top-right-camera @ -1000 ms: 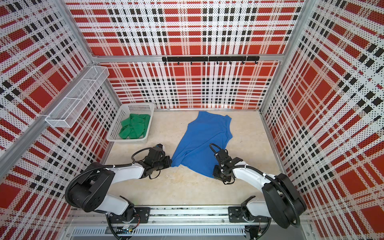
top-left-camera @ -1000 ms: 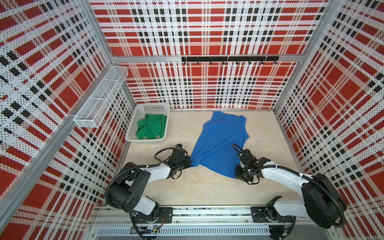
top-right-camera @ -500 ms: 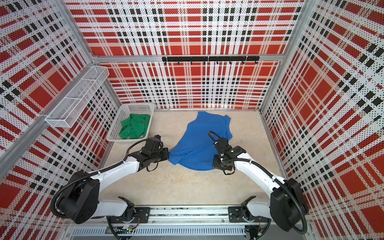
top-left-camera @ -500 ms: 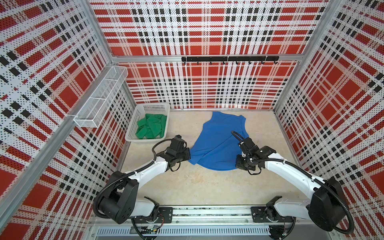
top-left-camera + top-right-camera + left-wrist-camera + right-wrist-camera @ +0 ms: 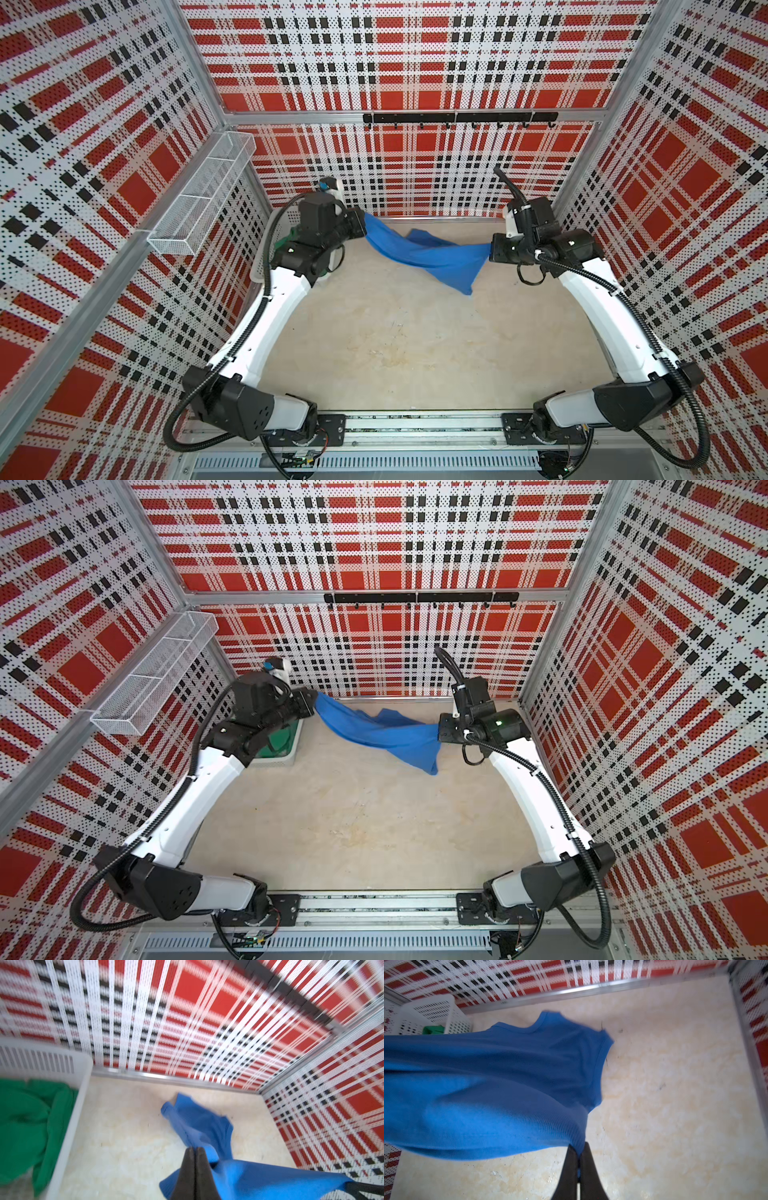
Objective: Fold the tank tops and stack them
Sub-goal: 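Lift the tank top by the hem with both grippers, raising it high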
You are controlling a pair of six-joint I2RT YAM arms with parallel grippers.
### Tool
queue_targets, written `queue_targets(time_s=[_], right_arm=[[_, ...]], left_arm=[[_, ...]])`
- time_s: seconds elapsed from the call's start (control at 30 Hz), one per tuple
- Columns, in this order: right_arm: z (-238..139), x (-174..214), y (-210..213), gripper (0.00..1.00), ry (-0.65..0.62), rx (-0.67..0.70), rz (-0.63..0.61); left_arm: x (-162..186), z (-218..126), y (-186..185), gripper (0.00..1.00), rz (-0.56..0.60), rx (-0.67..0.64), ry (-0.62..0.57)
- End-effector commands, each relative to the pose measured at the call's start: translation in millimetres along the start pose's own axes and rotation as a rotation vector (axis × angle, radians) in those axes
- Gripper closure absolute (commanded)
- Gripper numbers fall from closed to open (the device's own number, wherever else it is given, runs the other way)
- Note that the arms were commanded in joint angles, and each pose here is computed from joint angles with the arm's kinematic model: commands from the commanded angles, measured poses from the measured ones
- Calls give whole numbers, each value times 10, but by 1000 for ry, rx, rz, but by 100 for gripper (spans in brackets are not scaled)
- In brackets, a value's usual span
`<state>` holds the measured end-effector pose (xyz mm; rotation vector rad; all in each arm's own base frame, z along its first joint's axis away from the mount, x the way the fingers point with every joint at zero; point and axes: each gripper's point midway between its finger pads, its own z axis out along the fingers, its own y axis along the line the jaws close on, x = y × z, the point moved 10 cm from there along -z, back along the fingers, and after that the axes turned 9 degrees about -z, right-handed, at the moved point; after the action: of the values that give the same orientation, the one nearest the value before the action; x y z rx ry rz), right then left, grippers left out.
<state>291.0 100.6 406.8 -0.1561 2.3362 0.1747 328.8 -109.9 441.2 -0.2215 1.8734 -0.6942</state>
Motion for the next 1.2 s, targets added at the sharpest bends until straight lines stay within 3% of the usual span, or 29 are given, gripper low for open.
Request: queue_targets(time_s=[0.0, 0.23, 0.37, 0.6, 0.93, 1.0, 1.17], right_arm=[[-268, -146, -47, 100, -29, 48, -123], [-977, -396, -32, 100, -219, 2, -168], [-1062, -474, -6, 100, -271, -25, -184], [-537, -821, -117, 100, -292, 17, -227], [208, -1587, -389, 100, -532, -8, -281], [296, -1696, -479, 100, -595, -14, -269], [106, -1929, -699, 100, -778, -66, -236]], left_arm=[[-292, -196, -142, 100, 93, -31, -39], [-607, -735, -328, 100, 123, -37, -159], [-665, -772, -263, 100, 134, -50, -171], [-953, -188, 141, 100, 122, -86, -136], [-1338, 931, 436, 100, 127, -14, -194], [-1432, 1009, 502, 100, 94, 27, -245], [-1666, 949, 576, 100, 44, 161, -356]])
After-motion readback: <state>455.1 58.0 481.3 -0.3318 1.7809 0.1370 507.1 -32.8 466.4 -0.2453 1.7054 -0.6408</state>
